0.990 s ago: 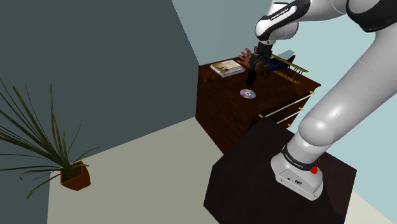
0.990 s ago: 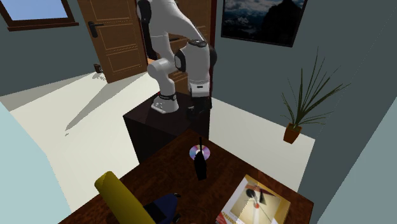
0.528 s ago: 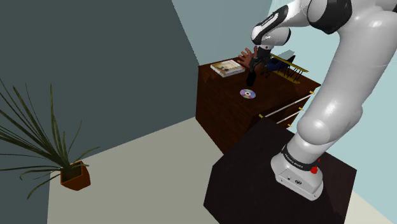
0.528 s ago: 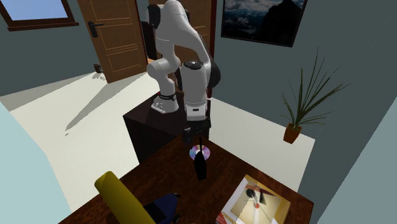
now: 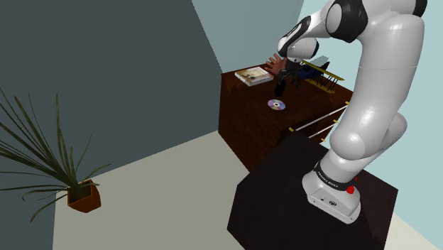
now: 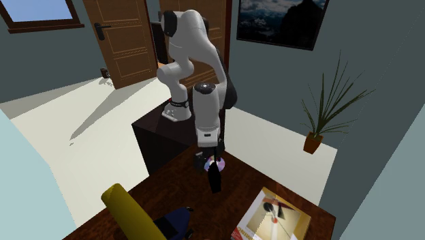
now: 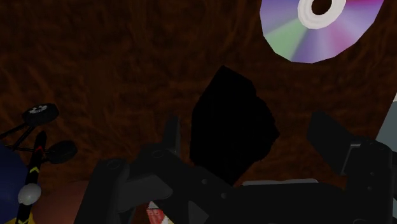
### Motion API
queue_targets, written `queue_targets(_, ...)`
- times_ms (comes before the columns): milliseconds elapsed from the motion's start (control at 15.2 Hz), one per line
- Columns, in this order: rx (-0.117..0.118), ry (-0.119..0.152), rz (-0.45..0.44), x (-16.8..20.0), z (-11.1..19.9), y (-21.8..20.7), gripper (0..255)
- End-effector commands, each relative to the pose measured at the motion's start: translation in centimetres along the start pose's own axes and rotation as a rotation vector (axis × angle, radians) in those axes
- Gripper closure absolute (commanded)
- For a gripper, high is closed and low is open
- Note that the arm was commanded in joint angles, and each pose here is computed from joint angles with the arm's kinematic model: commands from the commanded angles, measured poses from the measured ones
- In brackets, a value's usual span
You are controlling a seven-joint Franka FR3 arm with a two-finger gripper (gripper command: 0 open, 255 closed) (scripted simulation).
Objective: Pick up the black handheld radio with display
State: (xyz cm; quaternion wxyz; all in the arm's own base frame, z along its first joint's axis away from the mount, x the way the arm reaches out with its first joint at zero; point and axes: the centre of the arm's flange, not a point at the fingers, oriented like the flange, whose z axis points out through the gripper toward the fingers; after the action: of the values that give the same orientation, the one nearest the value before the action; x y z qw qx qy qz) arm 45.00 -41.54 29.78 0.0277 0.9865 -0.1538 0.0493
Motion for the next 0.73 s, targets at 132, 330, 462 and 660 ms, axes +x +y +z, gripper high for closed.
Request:
queue_targets(132, 0.0, 0.0, 0.0, -0.17, 1.33, -0.06, 0)
queue_targets(330, 0.0, 0.0, 0.0, -0.04, 1.36, -0.14, 255)
queue_targets(462, 0.0, 0.0, 0.0, -0.07, 1.36, -0.11, 255)
queue_targets(660, 0.0, 0.0, 0.0, -0.03, 1.37, -0.13, 255)
